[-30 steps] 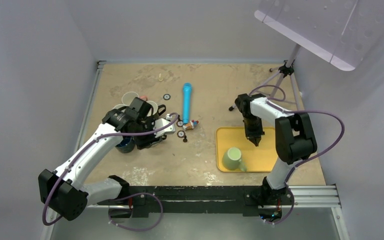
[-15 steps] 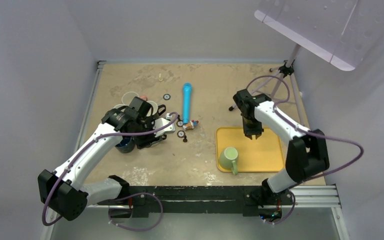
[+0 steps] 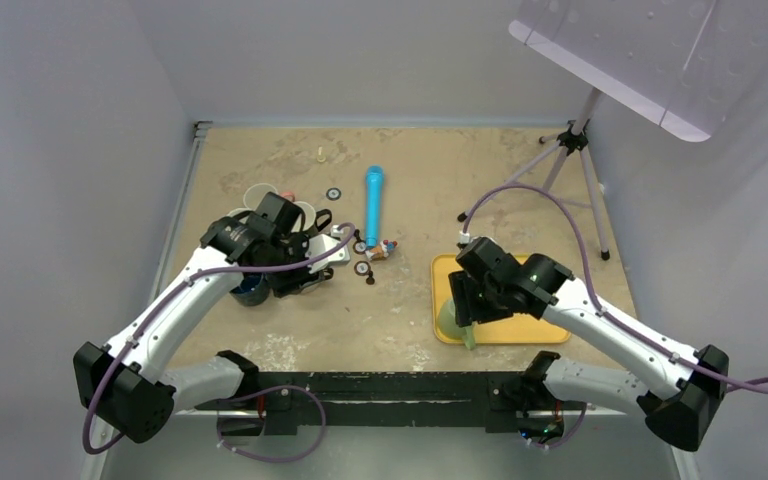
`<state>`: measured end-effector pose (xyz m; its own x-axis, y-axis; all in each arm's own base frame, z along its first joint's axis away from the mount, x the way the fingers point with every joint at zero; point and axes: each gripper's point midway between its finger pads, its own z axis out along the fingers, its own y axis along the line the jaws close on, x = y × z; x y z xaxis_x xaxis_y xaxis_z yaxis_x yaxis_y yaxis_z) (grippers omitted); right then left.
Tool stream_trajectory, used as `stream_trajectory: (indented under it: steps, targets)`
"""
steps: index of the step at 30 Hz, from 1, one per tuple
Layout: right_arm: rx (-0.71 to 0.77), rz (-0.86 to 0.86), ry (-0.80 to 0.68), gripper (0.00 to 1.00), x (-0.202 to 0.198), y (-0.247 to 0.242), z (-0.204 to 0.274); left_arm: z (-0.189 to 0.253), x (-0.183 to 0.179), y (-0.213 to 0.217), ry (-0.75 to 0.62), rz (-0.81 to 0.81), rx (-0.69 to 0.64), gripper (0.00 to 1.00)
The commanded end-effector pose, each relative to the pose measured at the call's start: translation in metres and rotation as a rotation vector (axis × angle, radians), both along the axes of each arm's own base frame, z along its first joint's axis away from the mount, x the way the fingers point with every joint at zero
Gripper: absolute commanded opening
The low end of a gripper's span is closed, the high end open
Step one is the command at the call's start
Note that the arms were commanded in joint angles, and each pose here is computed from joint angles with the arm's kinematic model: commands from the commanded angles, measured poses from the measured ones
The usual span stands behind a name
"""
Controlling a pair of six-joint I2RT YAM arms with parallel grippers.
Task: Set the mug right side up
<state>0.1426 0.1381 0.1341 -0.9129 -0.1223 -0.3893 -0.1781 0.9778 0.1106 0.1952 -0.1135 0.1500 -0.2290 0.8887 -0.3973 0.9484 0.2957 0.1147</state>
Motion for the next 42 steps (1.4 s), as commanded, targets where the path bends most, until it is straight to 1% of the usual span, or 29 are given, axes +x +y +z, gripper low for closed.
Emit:
stream_trajectory:
  steps: [1,3,7,10,11,13,14,16,18,19,21,26,28,30,33,34,35,36,37,38,39,42]
  targets:
    - [0.078,-0.006,0.035,0.6,-0.023,0.016,-0.005,0.02,0.001,-0.008,-0.029,0.002,-0.061,0.48]
    - [0.049,-0.02,0.041,0.62,-0.028,0.014,-0.014,0.022,-0.001,-0.009,-0.027,0.001,-0.071,0.49]
    - [-0.085,-0.09,0.066,0.63,-0.033,-0.003,-0.044,0.024,-0.003,-0.01,-0.023,-0.003,-0.079,0.49]
    - [-0.148,-0.135,0.051,0.58,-0.027,-0.003,-0.065,0.026,-0.002,-0.01,-0.027,-0.002,-0.079,0.49]
    - [-0.157,-0.163,0.025,0.54,-0.021,-0.002,-0.066,0.026,-0.001,-0.01,-0.028,-0.002,-0.081,0.49]
    - [-0.166,-0.246,-0.036,0.4,-0.009,-0.003,-0.066,0.027,-0.001,-0.012,-0.029,0.0,-0.089,0.49]
    - [-0.169,-0.283,-0.062,0.35,-0.005,-0.005,-0.066,0.028,-0.001,-0.012,-0.029,0.001,-0.092,0.49]
    - [-0.141,-0.315,-0.104,0.31,0.002,0.0,-0.065,0.03,-0.002,-0.013,-0.026,0.002,-0.097,0.49]
    - [-0.093,-0.297,-0.14,0.27,0.007,0.009,-0.067,0.03,-0.004,-0.014,-0.019,-0.003,-0.103,0.49]
    - [-0.068,-0.287,-0.151,0.19,0.01,0.014,-0.068,0.03,-0.005,-0.014,-0.016,-0.005,-0.105,0.49]
    - [-0.044,-0.292,-0.175,0.0,0.015,0.018,-0.067,0.03,-0.006,-0.014,-0.012,-0.004,-0.107,0.49]
    - [-0.042,-0.367,-0.274,0.0,0.03,0.009,-0.039,0.033,-0.014,-0.021,0.028,-0.012,-0.148,0.49]
    - [0.008,-0.348,-0.303,0.0,0.035,0.016,-0.025,0.038,-0.017,-0.024,0.04,-0.01,-0.172,0.49]
    - [0.089,-0.318,-0.323,0.0,0.038,0.029,-0.012,0.045,-0.02,-0.029,0.05,-0.01,-0.202,0.49]
    - [0.27,-0.262,-0.389,0.0,0.044,0.052,0.024,0.063,-0.028,-0.042,0.066,-0.025,-0.293,0.5]
    - [0.335,-0.241,-0.422,0.0,0.047,0.058,0.041,0.074,-0.03,-0.049,0.068,-0.035,-0.341,0.52]
    - [0.41,-0.226,-0.46,0.0,0.049,0.064,0.061,0.084,-0.034,-0.056,0.073,-0.043,-0.392,0.56]
    - [0.483,-0.211,-0.498,0.0,0.05,0.069,0.081,0.099,-0.037,-0.068,0.081,-0.064,-0.474,0.64]
    - [0.551,-0.2,-0.537,0.0,0.051,0.072,0.099,0.11,-0.039,-0.075,0.089,-0.061,-0.529,0.74]
    - [0.617,-0.192,-0.576,0.0,0.052,0.076,0.117,0.126,-0.041,-0.089,0.1,-0.086,-0.624,0.92]
    - [0.676,-0.174,-0.609,0.0,0.052,0.08,0.133,0.139,-0.044,-0.101,0.129,-0.106,-0.703,0.99]
    - [0.839,-0.095,-0.692,0.0,0.051,0.098,0.174,0.175,-0.042,-0.129,0.202,-0.142,-0.896,1.0]
